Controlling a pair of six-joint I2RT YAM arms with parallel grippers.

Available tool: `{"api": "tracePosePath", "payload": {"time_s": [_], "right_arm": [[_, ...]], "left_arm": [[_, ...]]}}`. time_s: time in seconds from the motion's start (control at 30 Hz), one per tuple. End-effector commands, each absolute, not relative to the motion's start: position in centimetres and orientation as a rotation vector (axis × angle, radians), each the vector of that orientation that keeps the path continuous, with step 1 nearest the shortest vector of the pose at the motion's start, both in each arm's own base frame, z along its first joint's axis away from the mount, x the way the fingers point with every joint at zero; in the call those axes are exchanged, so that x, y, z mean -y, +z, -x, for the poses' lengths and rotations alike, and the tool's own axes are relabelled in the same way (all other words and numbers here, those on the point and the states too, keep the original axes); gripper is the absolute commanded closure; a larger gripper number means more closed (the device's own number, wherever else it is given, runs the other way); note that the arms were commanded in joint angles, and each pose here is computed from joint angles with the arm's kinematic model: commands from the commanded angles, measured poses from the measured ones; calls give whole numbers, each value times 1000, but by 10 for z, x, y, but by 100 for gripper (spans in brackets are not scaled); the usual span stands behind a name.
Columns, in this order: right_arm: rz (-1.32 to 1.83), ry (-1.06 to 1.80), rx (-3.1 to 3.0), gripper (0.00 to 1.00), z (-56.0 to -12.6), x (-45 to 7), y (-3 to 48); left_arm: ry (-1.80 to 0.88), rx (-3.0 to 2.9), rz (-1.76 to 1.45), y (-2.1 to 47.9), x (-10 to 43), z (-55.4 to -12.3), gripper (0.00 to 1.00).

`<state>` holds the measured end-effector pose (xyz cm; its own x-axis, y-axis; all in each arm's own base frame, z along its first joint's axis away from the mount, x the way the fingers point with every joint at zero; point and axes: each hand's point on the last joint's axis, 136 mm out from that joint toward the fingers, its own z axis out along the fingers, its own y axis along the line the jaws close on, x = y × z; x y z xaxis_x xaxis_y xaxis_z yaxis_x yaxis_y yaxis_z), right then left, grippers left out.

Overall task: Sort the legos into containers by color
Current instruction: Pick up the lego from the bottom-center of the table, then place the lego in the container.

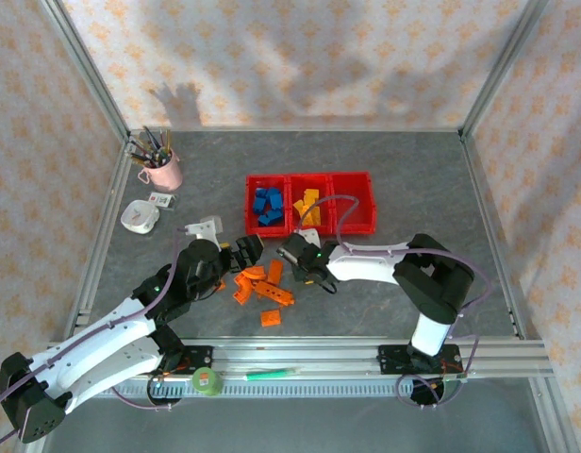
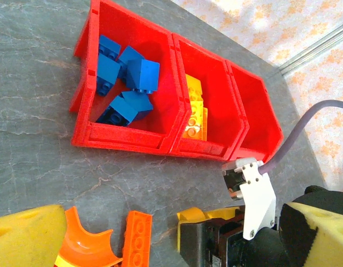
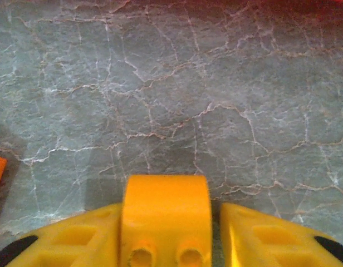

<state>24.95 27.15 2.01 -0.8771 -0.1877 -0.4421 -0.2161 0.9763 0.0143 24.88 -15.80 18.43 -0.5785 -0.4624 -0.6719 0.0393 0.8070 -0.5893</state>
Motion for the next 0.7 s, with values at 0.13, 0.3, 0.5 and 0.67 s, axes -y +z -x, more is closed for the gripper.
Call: {"api": "tracePosePath", "payload": {"time_s": [0.13,0.3,0.5,0.67], "right_arm": [[254,126,-2647,68,-251,-271,31],[221,189,-2607,72,-257,-273,55],[176,231,-2512,72,-286,-275,105],[83,213,-2478,71,-330,-265,122]], "left_arm": [[-698,-2077,324,185,156,-252,1],[-696,-2080,314,188,158,-254,1],[-703,-2064,302,195,162,-259,1],[-708,-2054,289,201,169,-266,1]]}}
